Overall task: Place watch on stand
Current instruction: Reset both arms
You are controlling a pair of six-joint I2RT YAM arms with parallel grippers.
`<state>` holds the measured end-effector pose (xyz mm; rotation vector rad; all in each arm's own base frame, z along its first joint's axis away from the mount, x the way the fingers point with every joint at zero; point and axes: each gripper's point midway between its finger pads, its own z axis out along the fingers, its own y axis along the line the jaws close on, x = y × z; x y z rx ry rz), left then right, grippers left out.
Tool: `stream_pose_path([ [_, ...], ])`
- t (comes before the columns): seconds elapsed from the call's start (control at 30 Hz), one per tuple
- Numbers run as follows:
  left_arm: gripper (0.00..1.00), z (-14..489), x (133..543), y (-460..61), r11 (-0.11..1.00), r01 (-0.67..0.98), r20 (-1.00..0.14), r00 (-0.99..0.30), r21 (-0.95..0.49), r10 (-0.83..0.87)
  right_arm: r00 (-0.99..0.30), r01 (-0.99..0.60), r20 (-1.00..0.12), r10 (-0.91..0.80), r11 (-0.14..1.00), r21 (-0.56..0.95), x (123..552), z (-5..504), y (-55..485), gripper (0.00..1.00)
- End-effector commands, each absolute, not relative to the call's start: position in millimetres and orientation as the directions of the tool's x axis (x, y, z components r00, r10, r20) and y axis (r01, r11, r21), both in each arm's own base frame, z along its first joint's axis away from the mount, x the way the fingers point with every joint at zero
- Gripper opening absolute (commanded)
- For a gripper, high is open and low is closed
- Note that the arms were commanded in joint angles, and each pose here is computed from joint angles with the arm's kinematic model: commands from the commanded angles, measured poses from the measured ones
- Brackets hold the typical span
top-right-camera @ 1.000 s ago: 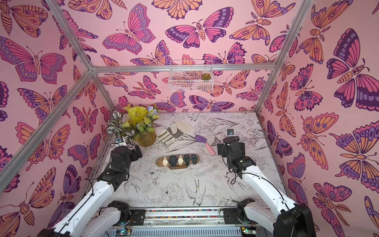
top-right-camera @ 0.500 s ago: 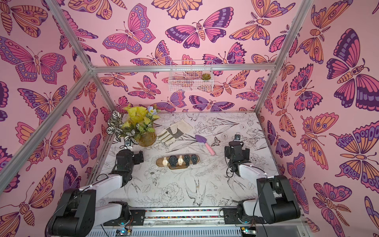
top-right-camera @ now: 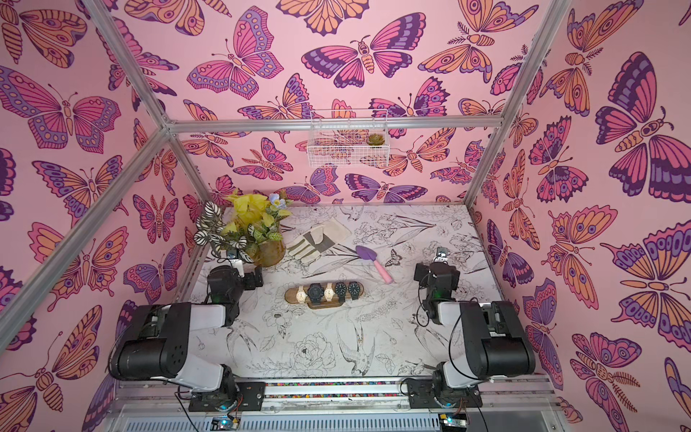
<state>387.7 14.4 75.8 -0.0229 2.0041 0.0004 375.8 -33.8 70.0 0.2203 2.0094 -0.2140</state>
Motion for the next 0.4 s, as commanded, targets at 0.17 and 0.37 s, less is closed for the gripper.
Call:
stream_pose_path([
  [0.17, 0.99, 87.8, 392.7, 8.6, 0.999, 0.019, -0.934, -0.356, -0.026, -0.017, -0.361, 0.168, -0.931, 0.052, 0.986, -0.010, 393.3, 93.3, -19.2, 0.99],
  [0.37, 0.99, 88.3, 392.9, 8.0, 1.000, 0.014, -0.936, -0.353, -0.014, -0.008, -0.360, 0.165, -0.931, 0.055, 0.986, -0.005, 392.1, 94.7, -19.3, 0.99],
])
